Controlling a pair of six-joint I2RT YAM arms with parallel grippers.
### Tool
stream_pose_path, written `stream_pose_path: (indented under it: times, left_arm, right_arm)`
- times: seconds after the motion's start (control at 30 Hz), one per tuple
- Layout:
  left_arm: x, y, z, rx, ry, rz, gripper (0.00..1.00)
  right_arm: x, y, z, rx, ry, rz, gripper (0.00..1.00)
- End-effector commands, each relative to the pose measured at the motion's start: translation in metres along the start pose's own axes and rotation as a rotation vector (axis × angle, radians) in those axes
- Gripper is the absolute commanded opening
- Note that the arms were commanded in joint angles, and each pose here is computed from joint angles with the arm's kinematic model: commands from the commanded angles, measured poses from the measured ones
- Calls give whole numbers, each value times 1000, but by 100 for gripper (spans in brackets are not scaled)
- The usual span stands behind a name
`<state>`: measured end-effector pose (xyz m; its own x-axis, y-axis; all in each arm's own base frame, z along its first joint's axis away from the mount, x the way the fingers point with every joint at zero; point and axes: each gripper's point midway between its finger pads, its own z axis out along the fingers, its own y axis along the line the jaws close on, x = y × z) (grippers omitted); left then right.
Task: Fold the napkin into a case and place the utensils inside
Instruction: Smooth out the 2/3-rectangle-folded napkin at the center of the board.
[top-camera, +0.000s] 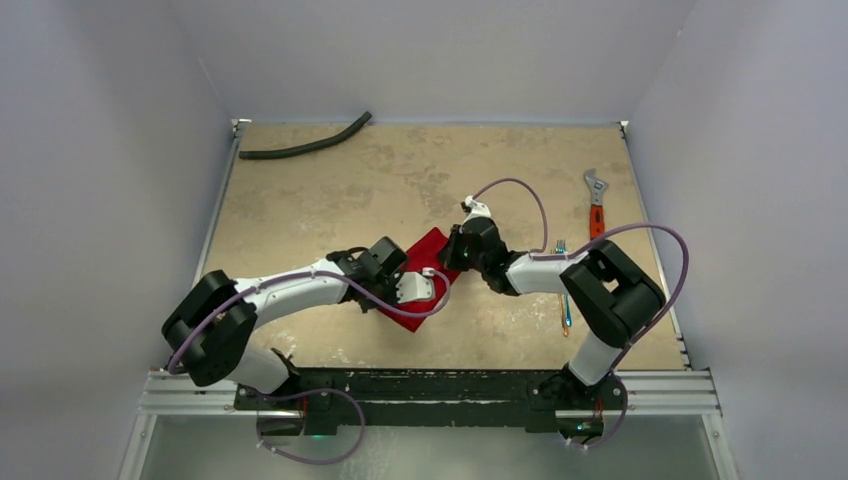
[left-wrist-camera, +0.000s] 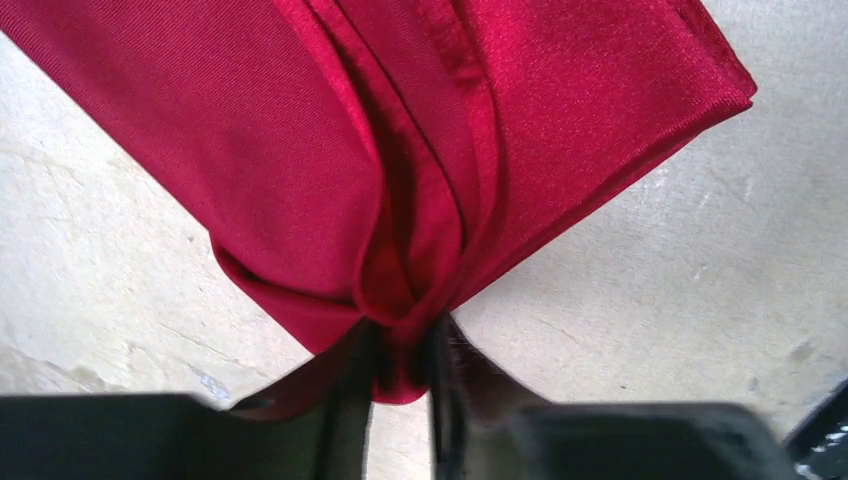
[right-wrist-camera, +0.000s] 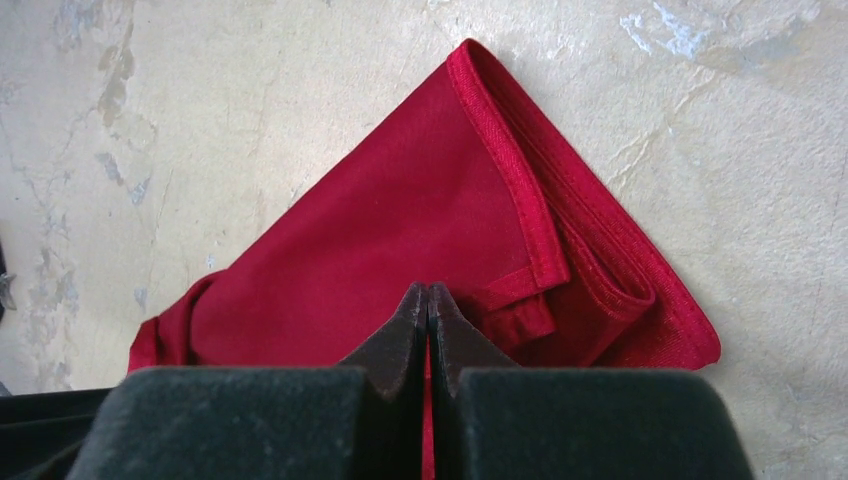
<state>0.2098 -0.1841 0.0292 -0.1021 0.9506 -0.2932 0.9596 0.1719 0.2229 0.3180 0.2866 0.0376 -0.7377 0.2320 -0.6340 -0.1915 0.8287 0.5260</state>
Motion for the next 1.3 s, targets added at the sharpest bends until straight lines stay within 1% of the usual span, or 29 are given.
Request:
stream_pose_path:
  times: [0.0, 0.03, 0.07, 0.1, 0.13, 0.2, 0.23, 0.33, 0.47, 0.57, 0.63, 0.77, 0.93, 1.07, 1.2, 1.27]
  left_arm:
    - [-9, 8, 6, -20, -32, 79, 12]
    - [-7, 8, 6, -24, -31, 94, 6]
    - [-6, 8, 7, -25, -28, 108, 1]
    - [-4, 7, 8, -24, -24, 123, 0]
    - [-2, 8, 9, -28, -21, 139, 0]
    - [-1, 13, 10, -57, -23, 180, 0]
    - [0, 16, 10, -76, -19, 199, 0]
    - [0, 28, 9, -143, -20, 253, 0]
    - [-8, 50, -1, -286, -59, 307, 0]
    - [-13, 59, -4, -342, -78, 337, 0]
    - [-16, 63, -5, -368, -88, 360, 0]
    - [-17, 67, -2, -411, -104, 412, 0]
    - [-23, 72, -6, -471, -143, 444, 0]
    - [-30, 77, -16, -508, -184, 432, 0]
    - [-33, 72, -27, -507, -234, 427, 0]
    - [-32, 63, -28, -471, -251, 427, 0]
  right_arm:
    - [-16, 12, -12, -26, -57, 6, 0]
    - [-17, 12, -14, -28, -55, 1, 0]
    - [-17, 16, -17, -41, -47, -9, 0]
    - [-15, 18, -20, -55, -30, -15, 0]
    - [-15, 21, -23, -67, -26, -16, 0]
    - [-18, 36, -29, -151, -36, -58, 0]
    - [-14, 41, -30, -189, -18, -72, 0]
    - [7, 53, -35, -294, 60, -77, 0]
    - [34, 73, -52, -495, 139, -73, 0]
    - [54, 74, -54, -568, 205, -65, 0]
    - [60, 76, -54, -593, 217, -59, 0]
    - [68, 81, -43, -597, 240, -72, 0]
    - [81, 65, -16, -479, 259, -25, 0]
    - [85, 45, 1, -362, 258, 10, 0]
    - [82, 30, 8, -267, 229, 39, 0]
    - [79, 27, 6, -251, 206, 45, 0]
